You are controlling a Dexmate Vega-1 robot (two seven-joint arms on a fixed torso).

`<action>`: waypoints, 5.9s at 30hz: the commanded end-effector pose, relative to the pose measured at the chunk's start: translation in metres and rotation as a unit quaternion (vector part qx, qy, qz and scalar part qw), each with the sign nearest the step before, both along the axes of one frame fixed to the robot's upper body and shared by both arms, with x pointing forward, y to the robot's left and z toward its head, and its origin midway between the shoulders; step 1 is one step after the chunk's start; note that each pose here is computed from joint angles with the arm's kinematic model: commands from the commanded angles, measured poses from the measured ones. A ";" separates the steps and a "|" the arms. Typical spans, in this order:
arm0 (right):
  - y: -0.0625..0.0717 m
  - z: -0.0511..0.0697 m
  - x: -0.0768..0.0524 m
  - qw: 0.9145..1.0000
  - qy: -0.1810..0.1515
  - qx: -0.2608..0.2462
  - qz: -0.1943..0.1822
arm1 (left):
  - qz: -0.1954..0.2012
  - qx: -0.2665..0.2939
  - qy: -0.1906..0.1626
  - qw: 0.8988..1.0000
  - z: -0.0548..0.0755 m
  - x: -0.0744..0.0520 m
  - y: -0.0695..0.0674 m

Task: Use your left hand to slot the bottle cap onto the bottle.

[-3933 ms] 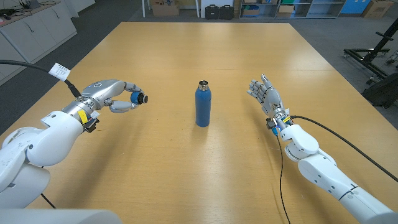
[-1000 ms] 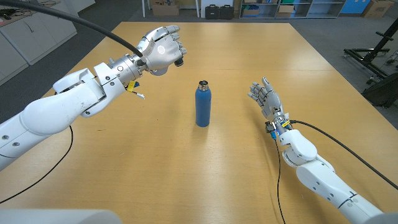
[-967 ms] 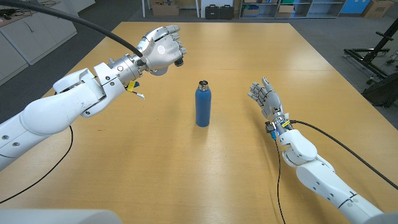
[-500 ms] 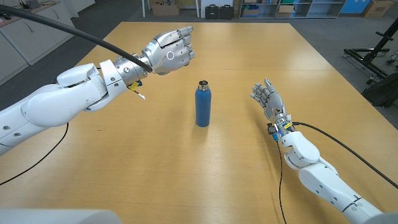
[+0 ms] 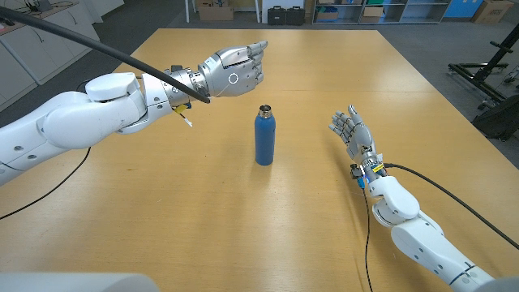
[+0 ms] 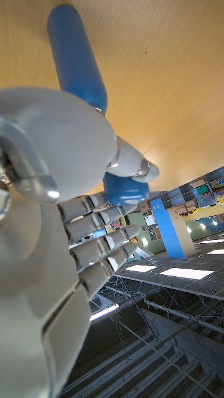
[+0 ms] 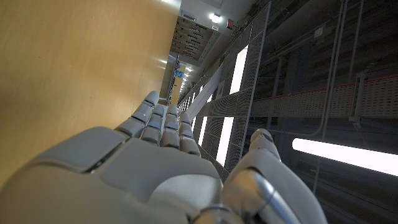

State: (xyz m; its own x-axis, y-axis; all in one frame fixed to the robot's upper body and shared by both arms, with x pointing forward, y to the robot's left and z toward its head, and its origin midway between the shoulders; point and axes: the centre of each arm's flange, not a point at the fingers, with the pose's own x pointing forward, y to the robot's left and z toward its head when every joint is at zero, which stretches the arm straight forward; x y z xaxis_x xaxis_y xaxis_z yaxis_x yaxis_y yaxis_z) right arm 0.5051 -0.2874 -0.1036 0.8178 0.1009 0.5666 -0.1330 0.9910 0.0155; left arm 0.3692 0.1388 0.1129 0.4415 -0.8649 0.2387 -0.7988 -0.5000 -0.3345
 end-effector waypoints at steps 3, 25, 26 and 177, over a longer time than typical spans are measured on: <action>0.005 -0.003 -0.001 1.000 0.000 -0.003 0.005 | 0.025 0.029 0.035 0.999 0.008 0.021 -0.028; 0.003 -0.010 0.002 1.000 -0.001 0.010 -0.004 | 0.028 0.028 0.093 0.995 0.005 0.038 -0.040; 0.002 -0.010 0.002 1.000 -0.001 0.011 -0.004 | 0.029 0.031 0.092 0.995 0.004 0.039 -0.040; -0.005 -0.021 -0.007 1.000 0.004 0.019 -0.019 | -0.099 -0.007 0.104 0.990 -0.029 0.066 -0.012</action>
State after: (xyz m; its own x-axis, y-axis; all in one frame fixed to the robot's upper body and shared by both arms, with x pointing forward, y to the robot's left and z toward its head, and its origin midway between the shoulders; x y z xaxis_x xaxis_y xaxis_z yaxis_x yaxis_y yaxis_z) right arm 0.4952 -0.2895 -0.1258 0.8246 0.0500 0.5636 -0.0970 0.9938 0.0537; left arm 0.4304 0.1267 0.0852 0.3070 -0.9364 0.1702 -0.9300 -0.3331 -0.1554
